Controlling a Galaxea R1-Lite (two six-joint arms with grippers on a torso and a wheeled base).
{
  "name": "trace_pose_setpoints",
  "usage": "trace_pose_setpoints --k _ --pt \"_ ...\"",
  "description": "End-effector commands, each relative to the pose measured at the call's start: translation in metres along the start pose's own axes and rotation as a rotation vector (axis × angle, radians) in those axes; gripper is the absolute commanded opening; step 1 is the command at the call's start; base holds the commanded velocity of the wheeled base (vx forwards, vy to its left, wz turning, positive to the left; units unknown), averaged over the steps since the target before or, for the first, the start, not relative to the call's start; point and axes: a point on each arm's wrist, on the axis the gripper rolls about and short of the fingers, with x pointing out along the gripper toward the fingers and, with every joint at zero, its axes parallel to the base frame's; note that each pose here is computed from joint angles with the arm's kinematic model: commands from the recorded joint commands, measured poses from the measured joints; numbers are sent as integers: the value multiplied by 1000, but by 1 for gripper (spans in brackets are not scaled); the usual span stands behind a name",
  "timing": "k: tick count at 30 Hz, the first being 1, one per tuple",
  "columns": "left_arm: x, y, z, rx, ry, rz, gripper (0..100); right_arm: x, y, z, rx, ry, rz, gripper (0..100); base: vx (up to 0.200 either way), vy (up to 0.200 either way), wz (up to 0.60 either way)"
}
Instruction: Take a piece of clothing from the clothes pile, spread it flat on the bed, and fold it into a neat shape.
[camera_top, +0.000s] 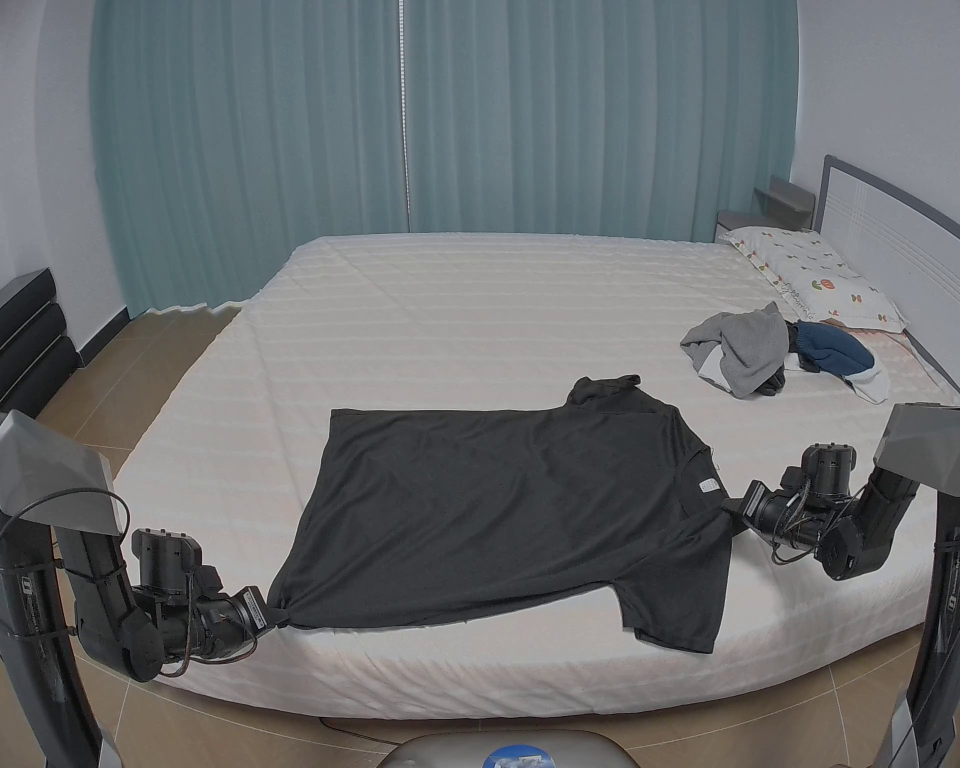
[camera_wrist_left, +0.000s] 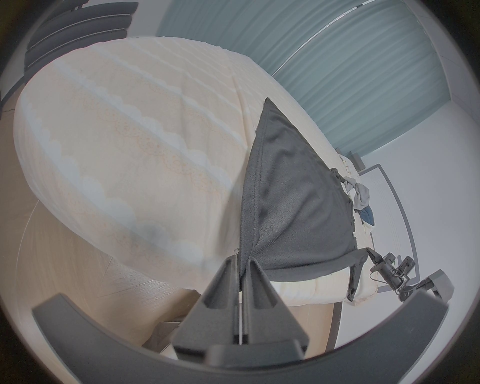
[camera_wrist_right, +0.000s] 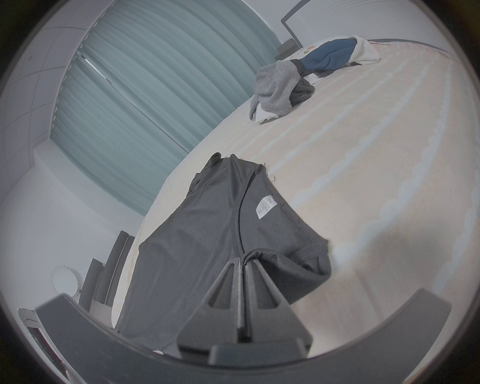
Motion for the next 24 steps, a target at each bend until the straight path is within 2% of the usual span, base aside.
trace_pose_setpoints --k 1,2,7,15,20,24 --pt "0 0 0 0 1 0 0 8 -8 -7 7 20 -16 0 0 0 0" --pt "0 0 0 0 1 0 0 8 -10 -9 8 25 -19 100 0 0 0" --pt "0 0 0 0 0 0 0 3 -13 -10 16 25 -29 100 0 0 0" --pt "0 0 0 1 -1 -1 0 -41 -8 -2 43 36 -7 100 0 0 0" --pt "0 0 0 0 0 0 0 -76 -9 -19 79 135 28 100 0 0 0" --pt "0 0 0 1 -1 -1 0 -86 -14 -37 53 220 35 100 0 0 0"
